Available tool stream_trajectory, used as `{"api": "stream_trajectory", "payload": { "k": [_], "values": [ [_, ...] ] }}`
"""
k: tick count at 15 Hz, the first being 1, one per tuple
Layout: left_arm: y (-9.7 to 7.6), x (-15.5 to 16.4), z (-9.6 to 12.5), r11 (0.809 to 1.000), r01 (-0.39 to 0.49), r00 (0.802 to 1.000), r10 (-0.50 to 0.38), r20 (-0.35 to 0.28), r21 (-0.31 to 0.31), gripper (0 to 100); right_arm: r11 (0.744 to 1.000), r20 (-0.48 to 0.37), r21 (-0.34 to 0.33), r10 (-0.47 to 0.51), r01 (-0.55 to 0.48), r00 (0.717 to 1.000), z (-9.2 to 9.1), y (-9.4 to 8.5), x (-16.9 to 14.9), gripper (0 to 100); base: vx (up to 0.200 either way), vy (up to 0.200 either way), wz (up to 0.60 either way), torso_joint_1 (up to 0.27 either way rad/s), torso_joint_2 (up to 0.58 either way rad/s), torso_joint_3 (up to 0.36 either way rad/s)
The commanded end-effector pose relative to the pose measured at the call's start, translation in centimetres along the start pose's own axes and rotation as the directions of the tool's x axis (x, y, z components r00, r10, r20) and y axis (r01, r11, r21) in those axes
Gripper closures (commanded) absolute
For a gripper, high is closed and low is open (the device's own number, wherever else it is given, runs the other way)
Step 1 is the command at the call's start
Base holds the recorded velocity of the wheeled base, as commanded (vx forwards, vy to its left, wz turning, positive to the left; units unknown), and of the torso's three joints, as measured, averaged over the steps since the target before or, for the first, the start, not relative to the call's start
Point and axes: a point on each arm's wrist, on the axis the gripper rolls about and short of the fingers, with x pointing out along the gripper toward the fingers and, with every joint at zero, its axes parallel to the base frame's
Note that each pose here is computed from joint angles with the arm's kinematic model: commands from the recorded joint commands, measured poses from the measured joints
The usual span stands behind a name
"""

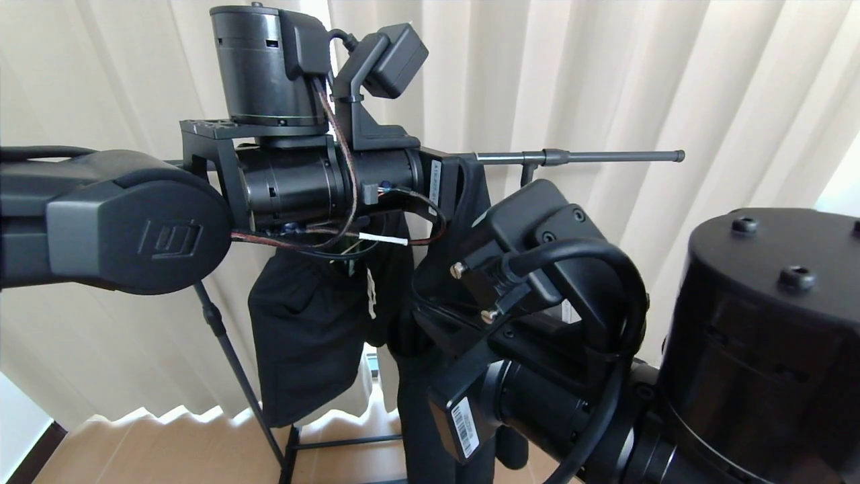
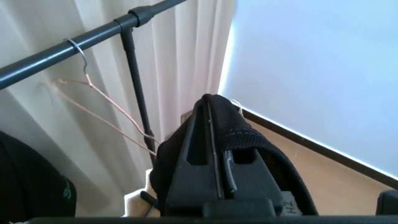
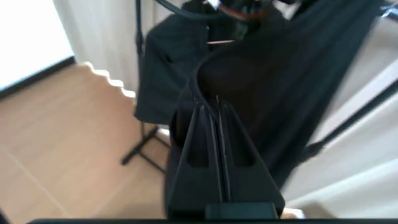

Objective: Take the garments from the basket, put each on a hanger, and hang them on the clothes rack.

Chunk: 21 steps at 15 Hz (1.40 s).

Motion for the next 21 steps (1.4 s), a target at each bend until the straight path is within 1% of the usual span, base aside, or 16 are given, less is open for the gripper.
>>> {"api": "stream_trajectory", "payload": {
  "k": [1, 3, 4, 5, 6, 7, 8, 9, 10, 13, 15, 16, 18, 19, 20, 21],
  "values": [
    [0.0, -0.1, -0.3, 1.000, 0.000, 1.000, 0.000, -0.009, -0.004, 100, 1.000, -0.013, -0.008, -0.011, 0.011, 1.000, -0.1, -0.4, 0.3, 100, 0.000, 0.000, 0.00, 0.000, 0.00, 0.000],
    [0.1, -0.6, -0.1, 1.000, -0.011, 1.000, 0.011, -0.008, -0.005, 100, 0.998, -0.039, -0.038, -0.047, 0.045, 0.998, -0.1, -1.7, 0.1, 100, 0.000, 0.000, 0.00, 0.000, 0.00, 0.000],
    [0.9, -1.5, -0.1, 0.999, -0.046, 0.999, 0.045, -0.016, -0.005, 100, 0.992, -0.088, -0.091, -0.094, 0.086, 0.992, 0.0, -3.7, -0.8, 100, 0.000, 0.000, 0.00, 0.000, 0.00, 0.000],
    [1.5, -2.5, -0.1, 0.995, -0.095, 0.995, 0.094, -0.045, -0.008, 100, 0.980, -0.152, -0.154, -0.149, 0.125, 0.977, -0.1, -5.8, -1.9, 100, 0.000, 0.000, 0.00, 0.000, 0.00, 0.000],
    [1.5, -3.4, 0.0, 0.991, -0.131, 0.990, 0.130, -0.061, -0.009, 100, 0.966, -0.204, -0.203, -0.202, 0.161, 0.958, -0.4, -7.5, -2.2, 100, 0.000, 0.000, 0.00, 0.000, 0.00, 0.000],
    [1.8, -4.1, -0.5, 0.985, -0.172, 0.979, 0.171, -0.108, -0.005, 100, 0.948, -0.241, -0.237, -0.270, 0.213, 0.932, -0.8, -9.5, -1.8, 100, 0.000, 0.000, 0.00, 0.000, 0.00, 0.000],
    [1.7, -4.8, -1.2, 0.980, -0.199, 0.965, 0.200, -0.170, 0.021, 100, 0.935, -0.252, -0.248, -0.316, 0.255, 0.915, -1.0, -10.8, -1.2, 100, 0.000, 0.000, 0.00, 0.000, 0.00, 0.000],
    [1.4, -5.5, -2.3, 0.974, -0.220, 0.945, 0.225, -0.239, 0.047, 100, 0.928, -0.258, -0.243, -0.344, 0.284, 0.903, -1.1, -11.5, 0.0, 100, 0.000, 0.000, 0.00, 0.000, 0.00, 0.000],
    [0.9, -6.1, -3.0, 0.970, -0.235, 0.929, 0.243, -0.281, 0.063, 100, 0.924, -0.244, -0.235, -0.355, 0.300, 0.902, -1.2, -11.6, 0.9, 100, 0.000, 0.000, 0.00, 0.000, 0.00, 0.000],
    [-2.2, -6.7, -5.9, 0.982, -0.170, 0.900, 0.187, -0.393, 0.076, 100, 0.922, -0.147, -0.189, -0.368, 0.339, 0.918, -2.1, -11.3, 5.1, 100, 0.000, 0.000, 0.00, 0.000, 0.00, 0.000],
    [-3.5, -6.5, -6.9, 0.988, -0.137, 0.889, 0.153, -0.432, 0.068, 100, 0.920, -0.089, -0.163, -0.373, 0.356, 0.923, -2.7, -11.1, 7.1, 100, 0.000, 0.000, 0.00, 0.000, 0.00, 0.000],
    [-4.7, -6.2, -7.3, 0.993, -0.111, 0.889, 0.113, -0.443, 0.030, 100, 0.919, -0.043, -0.140, -0.377, 0.368, 0.925, -3.0, -10.9, 8.2, 100, 0.000, 0.000, 0.00, 0.000, 0.00, 0.000],
    [-6.7, -5.2, -7.2, 0.993, -0.091, 0.896, 0.052, -0.441, -0.068, 100, 0.918, -0.005, -0.121, -0.381, 0.378, 0.924, -3.3, -10.8, 9.5, 100, 0.000, 0.000, 0.00, 0.000, 0.00, 0.000],
    [-7.6, -4.5, -7.2, 0.989, -0.085, 0.896, 0.023, -0.442, -0.121, 100, 0.919, 0.008, -0.108, -0.379, 0.378, 0.925, -3.2, -10.7, 9.7, 100, 0.000, 0.000, 0.00, 0.000, 0.00, 0.000],
    [-8.0, -4.2, -7.2, 0.986, -0.085, 0.895, 0.011, -0.445, -0.145, 100, 0.920, 0.012, -0.095, -0.380, 0.379, 0.925, -3.2, -10.7, 9.7, 100, 0.000, 0.000, 0.00, 0.000, 0.00, 0.000],
    [-8.8, -3.4, -7.3, 0.977, -0.086, 0.894, -0.011, -0.448, -0.195, 100, 0.924, 0.023, -0.067, -0.375, 0.376, 0.927, -2.9, -10.4, 9.8, 100, 0.000, 0.000, 0.00, 0.000, 0.00, 0.000]
  ]
}}
